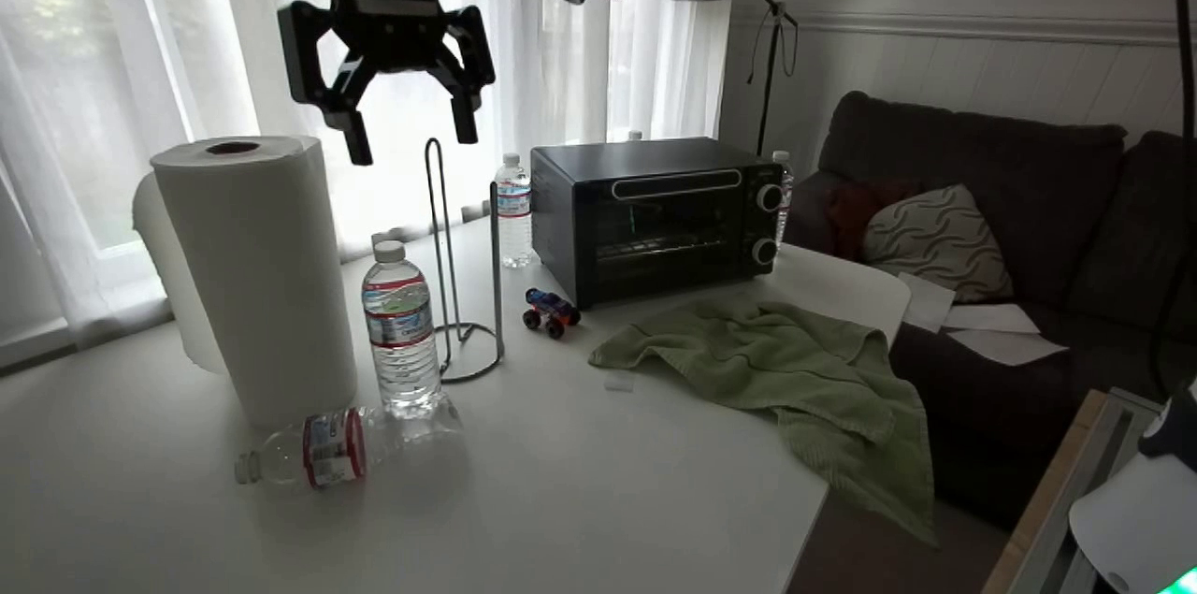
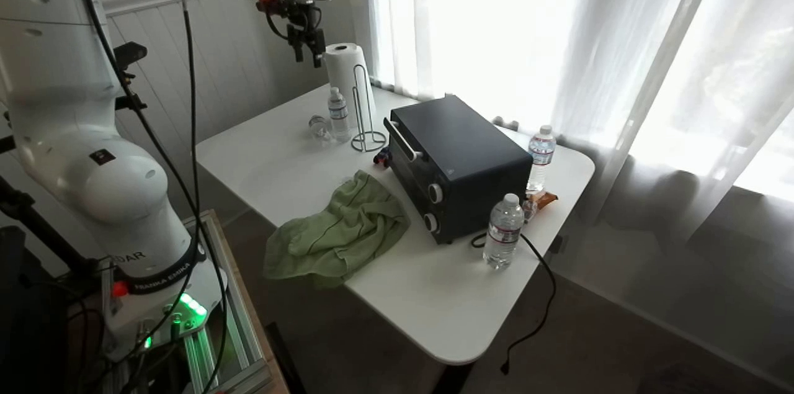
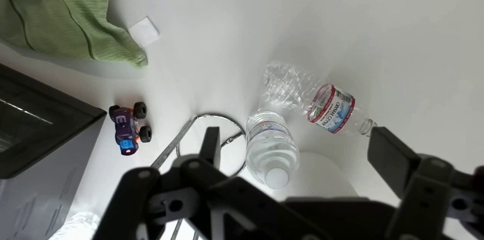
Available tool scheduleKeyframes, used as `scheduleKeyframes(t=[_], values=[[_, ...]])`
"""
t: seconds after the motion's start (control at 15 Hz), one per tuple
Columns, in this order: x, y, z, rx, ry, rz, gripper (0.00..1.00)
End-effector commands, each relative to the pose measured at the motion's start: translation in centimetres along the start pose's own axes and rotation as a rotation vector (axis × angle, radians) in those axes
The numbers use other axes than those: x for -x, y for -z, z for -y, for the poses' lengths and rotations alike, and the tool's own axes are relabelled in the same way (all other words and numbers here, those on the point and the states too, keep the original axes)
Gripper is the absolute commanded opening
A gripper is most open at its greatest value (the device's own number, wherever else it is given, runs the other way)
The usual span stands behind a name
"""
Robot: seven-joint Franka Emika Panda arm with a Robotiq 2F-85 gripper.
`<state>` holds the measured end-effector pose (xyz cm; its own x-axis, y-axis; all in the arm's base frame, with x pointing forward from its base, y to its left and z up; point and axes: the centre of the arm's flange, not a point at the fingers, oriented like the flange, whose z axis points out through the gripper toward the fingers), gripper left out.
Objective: Pick up the water bottle next to the kitchen rack and move it to the right side of the table
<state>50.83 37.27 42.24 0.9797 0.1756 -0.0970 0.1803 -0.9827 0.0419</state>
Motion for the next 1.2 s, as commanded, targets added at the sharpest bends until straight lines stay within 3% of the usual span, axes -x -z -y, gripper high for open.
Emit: scheduleKeyframes(t=[0.0, 0.47, 1.13], values=[[-0.1, -4.1, -0.4, 0.011, -0.035, -0.057, 1.00], [-1.7, -7.7, -0.9, 0.004, -0.081, -0.126, 1.00], [-4.3, -8.2, -0.4, -0.008, -0.087, -0.192, 1.00]])
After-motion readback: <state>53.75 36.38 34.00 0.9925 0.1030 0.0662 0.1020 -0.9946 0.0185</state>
